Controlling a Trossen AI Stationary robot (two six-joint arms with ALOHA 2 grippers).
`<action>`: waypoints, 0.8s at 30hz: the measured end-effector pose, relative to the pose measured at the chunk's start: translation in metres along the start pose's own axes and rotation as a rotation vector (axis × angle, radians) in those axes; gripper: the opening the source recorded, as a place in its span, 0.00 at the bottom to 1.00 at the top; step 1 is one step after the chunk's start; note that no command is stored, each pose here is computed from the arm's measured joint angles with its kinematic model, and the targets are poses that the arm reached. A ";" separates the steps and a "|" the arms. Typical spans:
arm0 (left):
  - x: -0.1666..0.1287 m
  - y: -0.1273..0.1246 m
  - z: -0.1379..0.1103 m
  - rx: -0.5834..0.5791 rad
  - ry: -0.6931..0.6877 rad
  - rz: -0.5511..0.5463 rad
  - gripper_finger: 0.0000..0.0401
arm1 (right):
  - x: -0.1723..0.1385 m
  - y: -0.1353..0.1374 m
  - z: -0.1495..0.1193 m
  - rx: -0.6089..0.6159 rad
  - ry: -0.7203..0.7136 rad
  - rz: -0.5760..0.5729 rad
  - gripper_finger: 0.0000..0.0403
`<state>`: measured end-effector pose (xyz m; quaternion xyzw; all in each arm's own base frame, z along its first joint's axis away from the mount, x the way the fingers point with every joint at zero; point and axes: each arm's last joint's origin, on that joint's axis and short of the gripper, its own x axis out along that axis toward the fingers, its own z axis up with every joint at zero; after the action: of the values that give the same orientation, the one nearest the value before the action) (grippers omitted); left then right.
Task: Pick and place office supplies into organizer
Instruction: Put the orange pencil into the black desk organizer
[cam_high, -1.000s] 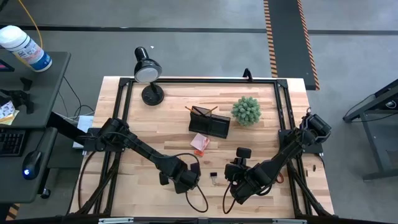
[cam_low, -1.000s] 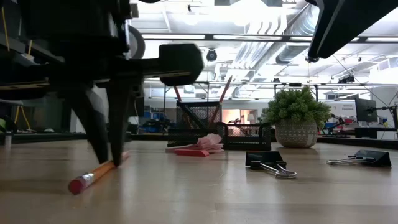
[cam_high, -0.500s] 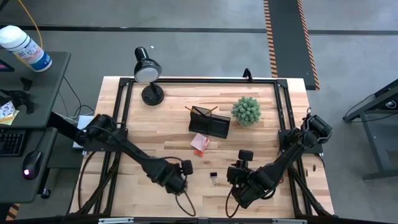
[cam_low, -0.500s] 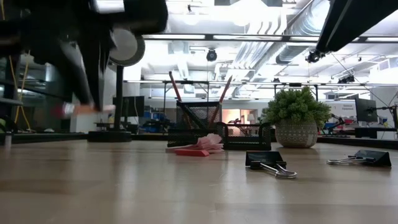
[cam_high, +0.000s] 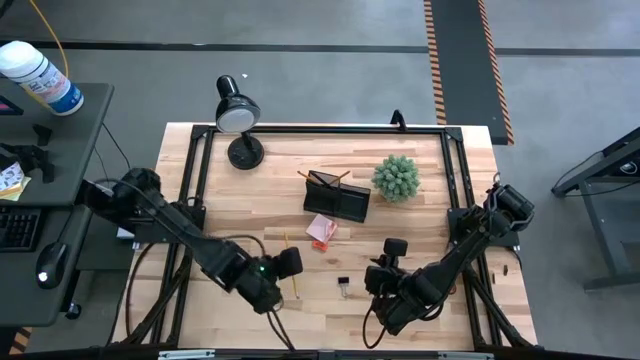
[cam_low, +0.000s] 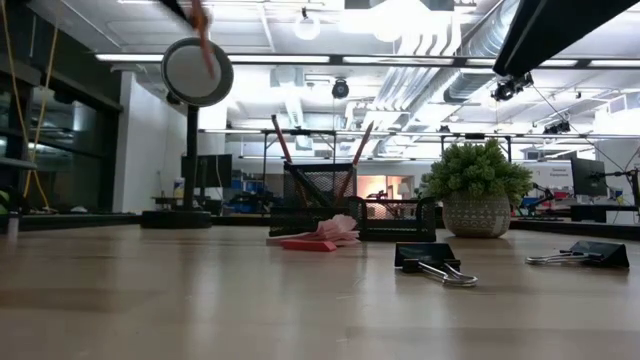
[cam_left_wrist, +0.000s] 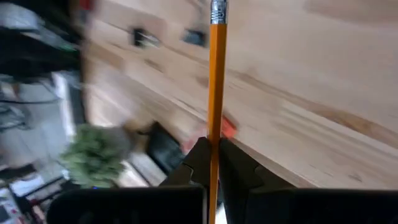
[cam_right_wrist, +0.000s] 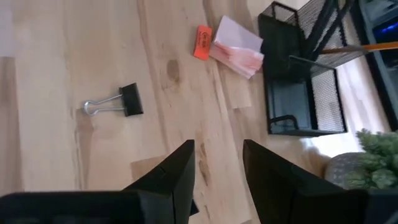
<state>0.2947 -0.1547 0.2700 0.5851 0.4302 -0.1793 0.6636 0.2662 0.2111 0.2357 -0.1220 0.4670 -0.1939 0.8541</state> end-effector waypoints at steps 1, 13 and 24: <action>-0.006 0.004 -0.003 -0.009 -0.022 0.026 0.00 | 0.000 -0.001 0.000 -0.003 -0.008 -0.012 0.32; -0.057 0.076 -0.070 -0.359 -0.400 0.287 0.00 | 0.003 -0.008 0.005 -0.031 -0.119 -0.160 0.32; -0.067 0.100 -0.136 -0.536 -0.697 0.415 0.00 | 0.004 -0.011 0.008 -0.025 -0.179 -0.220 0.32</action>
<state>0.2819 -0.0208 0.3926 0.3722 0.0876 -0.1116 0.9173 0.2724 0.1998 0.2416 -0.1998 0.3751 -0.2690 0.8643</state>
